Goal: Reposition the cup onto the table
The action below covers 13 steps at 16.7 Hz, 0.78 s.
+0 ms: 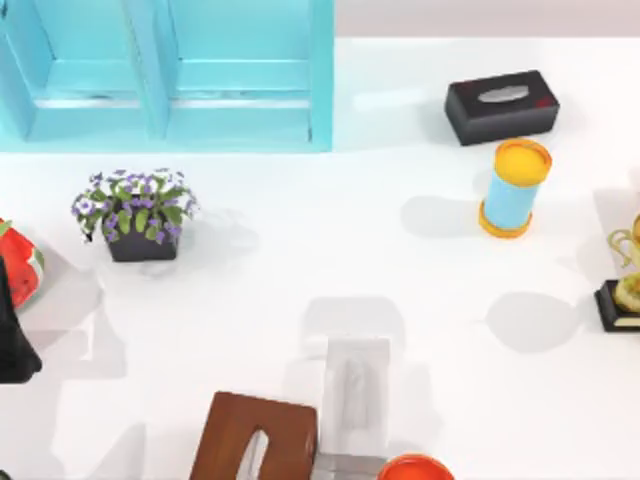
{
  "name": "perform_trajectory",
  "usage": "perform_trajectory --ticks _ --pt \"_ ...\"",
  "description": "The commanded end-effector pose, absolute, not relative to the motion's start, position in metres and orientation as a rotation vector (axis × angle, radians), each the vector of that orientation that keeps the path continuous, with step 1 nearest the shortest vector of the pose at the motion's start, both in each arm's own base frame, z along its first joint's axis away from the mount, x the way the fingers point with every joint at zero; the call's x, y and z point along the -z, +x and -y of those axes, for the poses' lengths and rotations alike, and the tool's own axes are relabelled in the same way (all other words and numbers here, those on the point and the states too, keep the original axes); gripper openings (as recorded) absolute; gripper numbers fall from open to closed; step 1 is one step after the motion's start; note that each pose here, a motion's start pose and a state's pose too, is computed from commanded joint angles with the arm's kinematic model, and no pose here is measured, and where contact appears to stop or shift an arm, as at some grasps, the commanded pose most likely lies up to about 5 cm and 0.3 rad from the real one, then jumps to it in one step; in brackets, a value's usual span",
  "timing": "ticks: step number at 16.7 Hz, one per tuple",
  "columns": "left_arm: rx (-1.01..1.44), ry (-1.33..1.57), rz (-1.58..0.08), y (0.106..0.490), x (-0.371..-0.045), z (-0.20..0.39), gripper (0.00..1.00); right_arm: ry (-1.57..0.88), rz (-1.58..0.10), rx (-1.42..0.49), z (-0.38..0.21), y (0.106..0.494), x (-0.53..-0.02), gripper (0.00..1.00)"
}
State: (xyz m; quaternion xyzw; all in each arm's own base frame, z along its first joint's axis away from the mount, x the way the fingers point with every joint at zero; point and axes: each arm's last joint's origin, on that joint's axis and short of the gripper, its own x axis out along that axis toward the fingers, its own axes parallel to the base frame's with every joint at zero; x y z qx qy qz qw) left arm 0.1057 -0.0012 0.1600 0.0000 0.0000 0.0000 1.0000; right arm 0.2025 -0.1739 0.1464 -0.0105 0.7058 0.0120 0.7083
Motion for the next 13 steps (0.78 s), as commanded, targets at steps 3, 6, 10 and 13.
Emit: perform_trajectory --ticks 3,6,10,13 --pt "0.0 0.0 0.0 0.106 -0.16 0.001 1.0 -0.023 -1.567 -0.027 0.174 0.203 -0.146 0.0" --pt "0.0 0.0 0.0 0.106 -0.16 0.001 1.0 -0.024 -1.566 -0.025 0.174 0.203 -0.147 0.0" --pt "0.0 0.0 0.0 0.106 -0.16 0.001 1.0 -0.023 -1.566 -0.021 0.161 0.209 -0.163 0.0" --pt "0.0 0.0 0.0 0.106 -0.16 0.001 1.0 -0.02 -1.582 -0.028 0.133 0.213 -0.189 0.0"
